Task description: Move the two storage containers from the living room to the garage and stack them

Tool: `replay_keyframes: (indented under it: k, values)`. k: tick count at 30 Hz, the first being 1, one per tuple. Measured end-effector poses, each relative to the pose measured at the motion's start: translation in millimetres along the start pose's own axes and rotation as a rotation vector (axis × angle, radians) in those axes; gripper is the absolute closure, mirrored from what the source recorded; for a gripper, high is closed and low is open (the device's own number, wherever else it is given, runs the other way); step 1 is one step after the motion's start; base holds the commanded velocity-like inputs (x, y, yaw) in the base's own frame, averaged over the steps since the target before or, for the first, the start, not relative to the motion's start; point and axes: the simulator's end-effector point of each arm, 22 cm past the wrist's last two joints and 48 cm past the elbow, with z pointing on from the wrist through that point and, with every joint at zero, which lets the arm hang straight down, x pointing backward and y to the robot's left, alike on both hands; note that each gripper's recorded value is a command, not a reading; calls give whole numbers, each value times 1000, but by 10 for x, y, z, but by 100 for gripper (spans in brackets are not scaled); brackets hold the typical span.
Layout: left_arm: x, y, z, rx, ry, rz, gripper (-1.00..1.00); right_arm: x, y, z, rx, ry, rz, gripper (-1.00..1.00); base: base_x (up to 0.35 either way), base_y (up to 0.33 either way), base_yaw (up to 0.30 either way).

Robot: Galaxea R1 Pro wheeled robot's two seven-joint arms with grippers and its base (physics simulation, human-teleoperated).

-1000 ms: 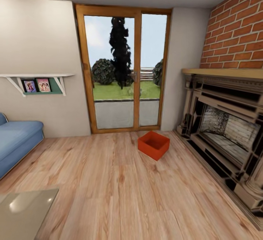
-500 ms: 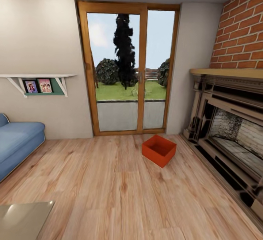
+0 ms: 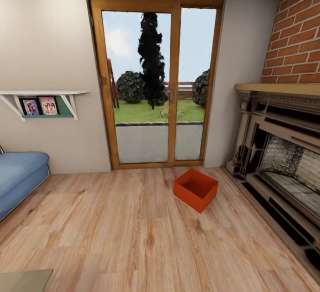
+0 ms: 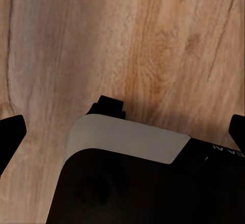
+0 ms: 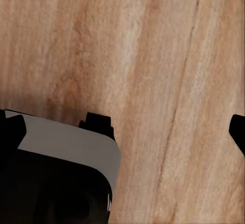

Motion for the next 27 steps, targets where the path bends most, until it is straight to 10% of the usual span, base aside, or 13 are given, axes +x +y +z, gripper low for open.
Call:
replay_keyframes:
  k: [27]
  values:
    - [-2, 1, 0, 0, 0, 0, -100, -6, -4, 0, 2, -3, 1, -100, 326, 0, 0]
